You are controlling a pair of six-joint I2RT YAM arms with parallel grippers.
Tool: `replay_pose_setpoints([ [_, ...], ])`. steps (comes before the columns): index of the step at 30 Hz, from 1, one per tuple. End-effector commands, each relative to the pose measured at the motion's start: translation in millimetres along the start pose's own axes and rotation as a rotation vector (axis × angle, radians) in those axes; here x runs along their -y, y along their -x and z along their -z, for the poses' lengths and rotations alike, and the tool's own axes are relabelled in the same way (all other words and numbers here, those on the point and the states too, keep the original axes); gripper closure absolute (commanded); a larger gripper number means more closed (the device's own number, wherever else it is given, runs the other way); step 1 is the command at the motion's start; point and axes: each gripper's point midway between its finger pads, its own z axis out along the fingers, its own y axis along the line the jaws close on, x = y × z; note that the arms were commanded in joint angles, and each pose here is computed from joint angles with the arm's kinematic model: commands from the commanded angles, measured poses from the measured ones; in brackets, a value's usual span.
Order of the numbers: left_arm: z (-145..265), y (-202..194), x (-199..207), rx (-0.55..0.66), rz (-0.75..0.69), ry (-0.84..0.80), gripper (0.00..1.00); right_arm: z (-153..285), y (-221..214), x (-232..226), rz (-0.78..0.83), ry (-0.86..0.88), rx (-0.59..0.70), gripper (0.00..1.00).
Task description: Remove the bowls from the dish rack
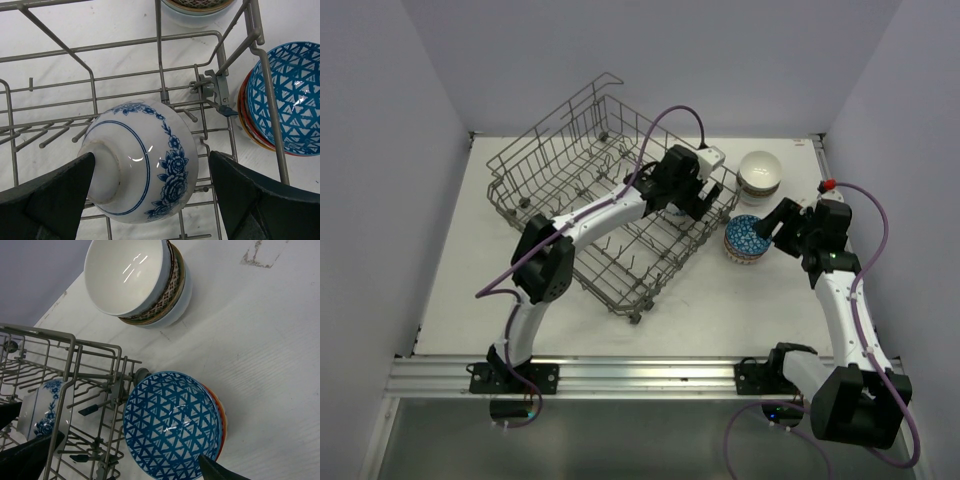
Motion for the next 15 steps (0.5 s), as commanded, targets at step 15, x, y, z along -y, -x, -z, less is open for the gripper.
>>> replay_pose_setpoints([
  [15, -10.9, -20.6, 16.0, -0.070, -0.096, 0.215, 0.00, 3.8, 5.4, -9.6, 0.010, 0.042, 0.032, 0.31],
])
